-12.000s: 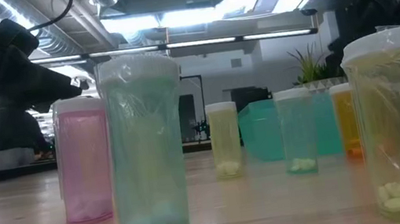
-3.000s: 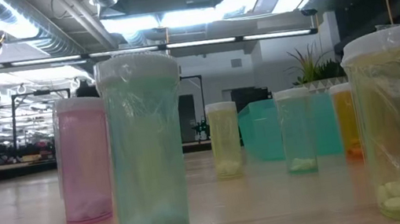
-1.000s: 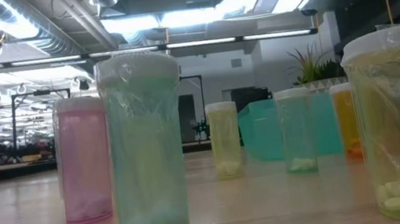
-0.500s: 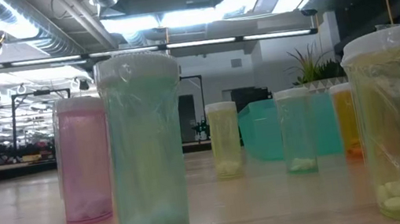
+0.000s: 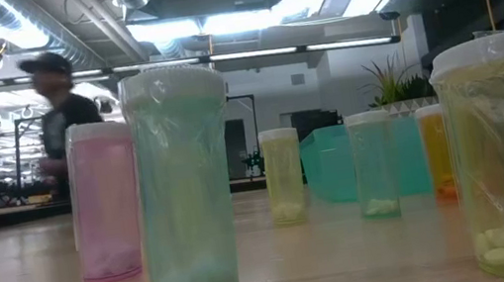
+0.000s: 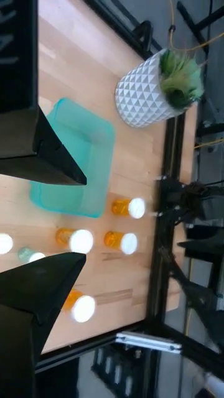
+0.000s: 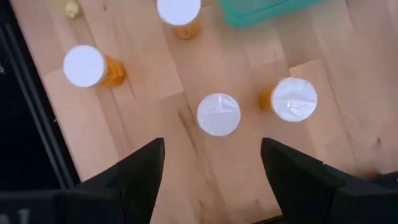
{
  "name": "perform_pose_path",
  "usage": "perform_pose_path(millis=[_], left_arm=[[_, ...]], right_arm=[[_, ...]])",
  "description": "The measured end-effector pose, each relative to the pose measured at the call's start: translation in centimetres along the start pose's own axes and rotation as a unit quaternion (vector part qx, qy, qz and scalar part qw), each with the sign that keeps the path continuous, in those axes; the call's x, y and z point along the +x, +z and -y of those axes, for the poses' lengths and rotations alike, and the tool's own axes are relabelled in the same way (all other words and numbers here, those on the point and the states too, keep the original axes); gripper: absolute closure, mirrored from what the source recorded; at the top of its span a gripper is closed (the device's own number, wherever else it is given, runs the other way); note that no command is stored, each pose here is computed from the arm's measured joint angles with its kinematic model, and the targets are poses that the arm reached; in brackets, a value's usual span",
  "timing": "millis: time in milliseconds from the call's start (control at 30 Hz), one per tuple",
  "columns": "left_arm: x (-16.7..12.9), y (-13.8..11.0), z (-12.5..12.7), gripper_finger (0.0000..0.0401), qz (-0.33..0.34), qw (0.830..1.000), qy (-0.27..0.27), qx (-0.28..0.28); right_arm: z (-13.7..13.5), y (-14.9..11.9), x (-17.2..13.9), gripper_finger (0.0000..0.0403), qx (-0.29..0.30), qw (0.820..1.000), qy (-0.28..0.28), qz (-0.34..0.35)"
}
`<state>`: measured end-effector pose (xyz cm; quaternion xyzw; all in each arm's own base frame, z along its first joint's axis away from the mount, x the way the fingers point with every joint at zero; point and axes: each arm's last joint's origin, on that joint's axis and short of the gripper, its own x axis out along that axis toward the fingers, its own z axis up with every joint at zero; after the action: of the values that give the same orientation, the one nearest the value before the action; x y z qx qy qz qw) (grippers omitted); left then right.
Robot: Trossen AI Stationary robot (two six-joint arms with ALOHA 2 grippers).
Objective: Pick and place medicine bottles into bin by pill shape (circle, oval)
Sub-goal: Put the small pink pill bottle into the yellow bin
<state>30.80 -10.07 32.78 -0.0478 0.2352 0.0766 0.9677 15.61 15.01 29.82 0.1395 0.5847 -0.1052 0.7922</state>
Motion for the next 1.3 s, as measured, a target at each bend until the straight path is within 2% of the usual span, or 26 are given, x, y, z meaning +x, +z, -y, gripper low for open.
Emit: perform_pose_path(millis=[133, 200, 400, 600, 933, 1000, 1133, 1300], left_arm=[[-0.1, -1.8, 0.4, 0.022, -0.103, 0.993, -0.063, -0.004], [-0.1, -3.0, 0.8, 0.022, -0.158, 0.985, -0.075, -0.003], [0.9, -6.8, 3.3, 0.022, -0.262, 0.958, -0.081, 0.086], [2.0, -9.5, 5.7, 0.022, -0.296, 0.939, -0.099, 0.144], [4.3, -12.6, 7.1, 0.022, -0.342, 0.928, -0.076, 0.123], [4.8, -13.1, 7.4, 0.022, -0.349, 0.926, -0.085, 0.118], [5.6, -13.6, 7.9, 0.022, -0.345, 0.926, -0.107, 0.11], [6.0, -13.3, 8.2, 0.022, -0.321, 0.935, -0.112, 0.104]], right_arm=[[-0.4, -0.4, -0.1, 0.0133, -0.01, 1.0, 0.009, 0.002], [-0.4, -0.5, -0.1, 0.0133, -0.011, 1.0, 0.01, 0.003], [-0.5, -0.4, -0.1, 0.0133, -0.009, 1.0, 0.017, 0.006], [-0.5, -0.4, -0.1, 0.0134, -0.009, 1.0, 0.017, 0.006], [-0.5, -0.4, -0.1, 0.0134, -0.01, 1.0, 0.012, 0.016], [-0.5, -0.3, -0.1, 0.0134, -0.01, 1.0, 0.009, 0.022], [-0.5, -0.3, -0.1, 0.0134, -0.011, 1.0, 0.007, 0.027], [-0.5, -0.3, -0.1, 0.0134, -0.011, 1.0, 0.007, 0.027]])
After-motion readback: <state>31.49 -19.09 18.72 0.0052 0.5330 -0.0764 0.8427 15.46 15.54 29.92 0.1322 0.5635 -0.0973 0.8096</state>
